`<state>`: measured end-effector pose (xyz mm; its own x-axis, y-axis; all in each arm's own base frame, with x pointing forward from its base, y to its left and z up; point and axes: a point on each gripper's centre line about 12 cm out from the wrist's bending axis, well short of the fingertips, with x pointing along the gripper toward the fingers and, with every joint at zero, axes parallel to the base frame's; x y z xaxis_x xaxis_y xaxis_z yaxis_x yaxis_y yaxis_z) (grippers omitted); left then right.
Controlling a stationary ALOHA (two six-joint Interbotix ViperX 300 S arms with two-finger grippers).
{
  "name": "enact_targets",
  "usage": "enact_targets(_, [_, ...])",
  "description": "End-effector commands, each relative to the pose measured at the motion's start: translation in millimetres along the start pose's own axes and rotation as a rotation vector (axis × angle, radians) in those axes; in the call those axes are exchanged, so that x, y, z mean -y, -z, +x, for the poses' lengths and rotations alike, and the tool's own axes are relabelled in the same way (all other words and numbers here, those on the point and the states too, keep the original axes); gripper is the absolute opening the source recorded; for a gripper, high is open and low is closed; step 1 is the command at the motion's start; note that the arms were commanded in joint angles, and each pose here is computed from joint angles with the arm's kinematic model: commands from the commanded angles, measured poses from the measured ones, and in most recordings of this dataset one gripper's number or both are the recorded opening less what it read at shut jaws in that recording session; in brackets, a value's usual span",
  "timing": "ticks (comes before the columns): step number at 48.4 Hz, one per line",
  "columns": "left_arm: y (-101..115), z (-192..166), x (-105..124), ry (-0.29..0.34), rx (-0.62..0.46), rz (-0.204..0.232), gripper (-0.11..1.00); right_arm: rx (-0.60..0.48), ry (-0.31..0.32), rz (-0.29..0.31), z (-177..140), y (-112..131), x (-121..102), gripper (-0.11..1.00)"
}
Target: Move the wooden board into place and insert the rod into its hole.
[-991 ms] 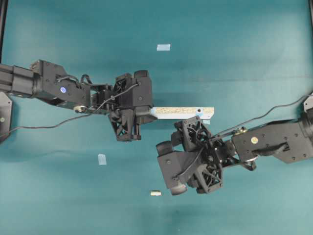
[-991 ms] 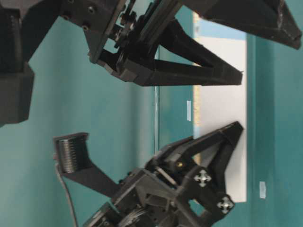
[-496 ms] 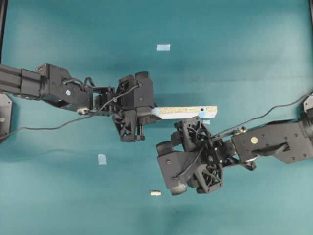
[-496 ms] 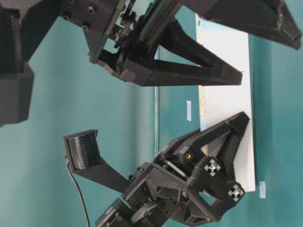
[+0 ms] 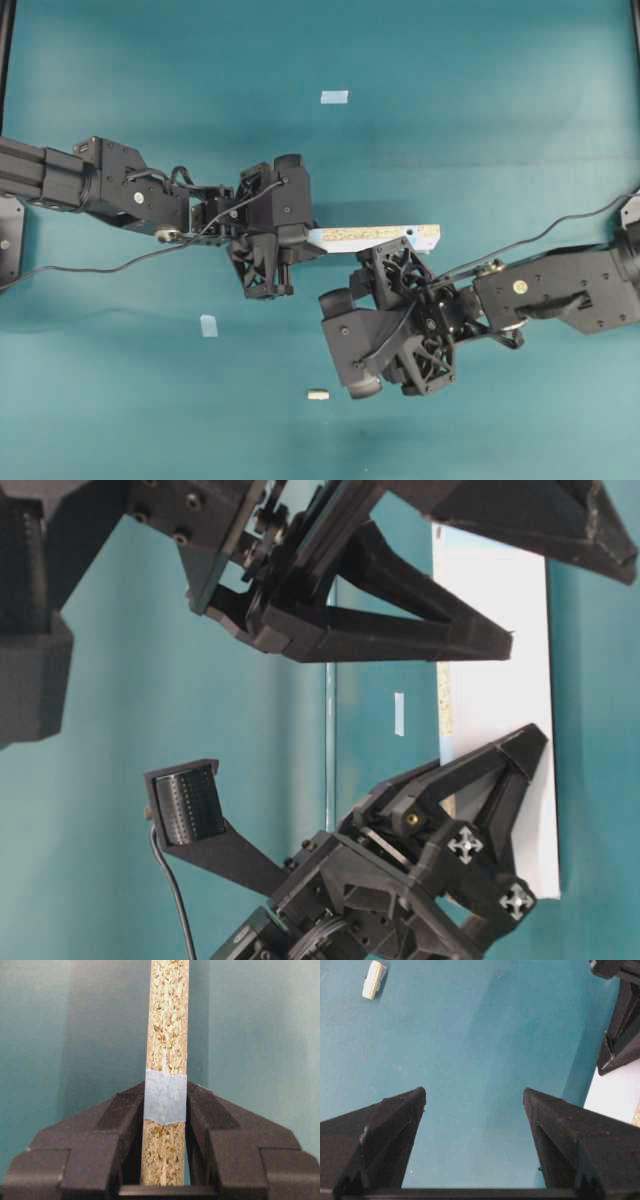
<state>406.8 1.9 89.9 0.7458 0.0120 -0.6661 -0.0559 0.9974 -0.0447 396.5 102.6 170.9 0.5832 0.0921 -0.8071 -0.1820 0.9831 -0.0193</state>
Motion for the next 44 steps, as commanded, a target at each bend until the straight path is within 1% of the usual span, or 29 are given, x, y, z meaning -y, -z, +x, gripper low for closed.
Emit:
enact_targets(1, [-8.9, -4.3, 3.1, 0.006, 0.029, 0.004, 0.21, 0.046, -0.006, 0.000, -7.2, -13.4, -1.7, 0.86])
enact_targets(9, [-6.6, -3.7, 2.9, 0.006, 0.023, 0.015, 0.21, 0.049, -0.006, 0.000, -7.6, -14.6, -1.8, 0.86])
enact_targets(18, [-3.5, -4.7, 1.5, 0.003, 0.006, 0.052, 0.21, 0.050, -0.006, 0.001, -7.8, -15.2, -1.8, 0.85])
enact_targets(23, [-3.9, -4.5, 1.6, 0.004, 0.001, 0.063, 0.21, 0.050, -0.006, 0.001, -7.8, -15.2, -1.8, 0.86])
enact_targets(44, [-9.5, 0.8, -1.7, -0.003, 0.011, 0.054, 0.21, 0.052, -0.007, -0.001, -7.7, -16.1, -2.5, 0.86])
